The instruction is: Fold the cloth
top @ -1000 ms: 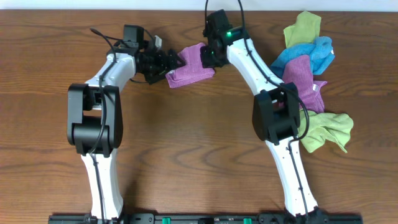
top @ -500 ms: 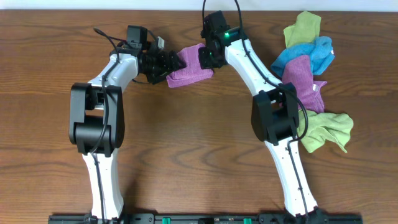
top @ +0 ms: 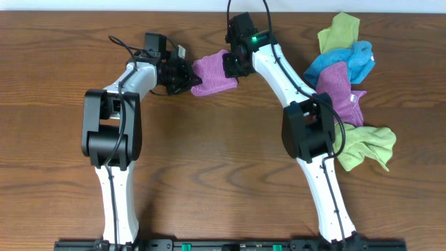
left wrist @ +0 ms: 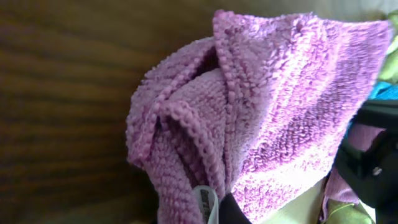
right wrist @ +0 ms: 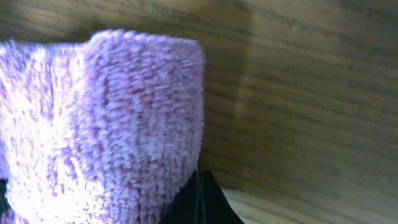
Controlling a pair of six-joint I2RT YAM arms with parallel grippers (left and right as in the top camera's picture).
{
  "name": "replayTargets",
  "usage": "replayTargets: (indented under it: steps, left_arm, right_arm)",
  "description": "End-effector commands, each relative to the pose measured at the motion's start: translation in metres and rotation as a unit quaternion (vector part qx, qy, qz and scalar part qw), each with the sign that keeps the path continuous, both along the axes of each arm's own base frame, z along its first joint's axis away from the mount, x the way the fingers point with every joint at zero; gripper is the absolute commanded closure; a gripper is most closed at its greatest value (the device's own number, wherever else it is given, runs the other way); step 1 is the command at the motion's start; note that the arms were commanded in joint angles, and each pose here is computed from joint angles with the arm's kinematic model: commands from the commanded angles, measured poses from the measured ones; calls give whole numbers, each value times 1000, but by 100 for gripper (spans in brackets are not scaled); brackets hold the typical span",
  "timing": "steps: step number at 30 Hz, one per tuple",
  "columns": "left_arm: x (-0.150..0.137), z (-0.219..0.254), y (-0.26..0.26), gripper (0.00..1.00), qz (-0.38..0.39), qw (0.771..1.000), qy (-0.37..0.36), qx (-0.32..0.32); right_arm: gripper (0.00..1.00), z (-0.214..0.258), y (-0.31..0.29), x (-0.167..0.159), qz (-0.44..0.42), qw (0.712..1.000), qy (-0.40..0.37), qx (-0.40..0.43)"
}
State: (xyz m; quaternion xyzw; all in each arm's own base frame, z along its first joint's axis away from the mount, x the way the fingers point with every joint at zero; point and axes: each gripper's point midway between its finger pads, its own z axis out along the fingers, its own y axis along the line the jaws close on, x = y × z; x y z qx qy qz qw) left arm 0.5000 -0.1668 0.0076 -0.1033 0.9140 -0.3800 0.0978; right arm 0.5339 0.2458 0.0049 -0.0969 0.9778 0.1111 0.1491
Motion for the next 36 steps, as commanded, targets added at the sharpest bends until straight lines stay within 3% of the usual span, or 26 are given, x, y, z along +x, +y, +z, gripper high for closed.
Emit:
replayTargets:
  steps: [1, 10, 13, 15, 18, 22, 27, 33, 36]
  left_arm:
    - [7, -3, 3, 94, 4, 1000, -6, -19]
    - [105, 118, 82, 94, 100, 983, -150, -40]
    - [138, 160, 153, 94, 216, 959, -182, -22]
    - [152, 177, 198, 94, 304, 933, -184, -54]
    - [159, 176, 248, 94, 403, 897, -164, -79]
    - [167, 165, 281, 94, 469, 863, -153, -108]
    - [180, 124, 285, 94, 506, 840, -108, -164]
    - [197, 87, 294, 94, 543, 803, -106, -221]
    - [200, 79, 297, 94, 545, 798, -115, -228]
  right_arm:
    - [99, -4, -4, -2, -7, 1000, 13, 4]
    - [99, 64, -55, 25, -54, 998, -39, 17]
    - [99, 87, -73, 26, -69, 996, -47, 19]
    - [99, 95, -80, 25, -74, 996, -48, 20]
    - [99, 98, -82, 22, -76, 996, -45, 19]
    - [99, 97, -79, 21, -73, 996, -43, 18]
    - [99, 96, -78, 17, -73, 997, -36, 17]
    - [99, 90, -79, 5, -71, 997, -11, 8]
    - [99, 88, -80, -1, -71, 997, 2, 3]
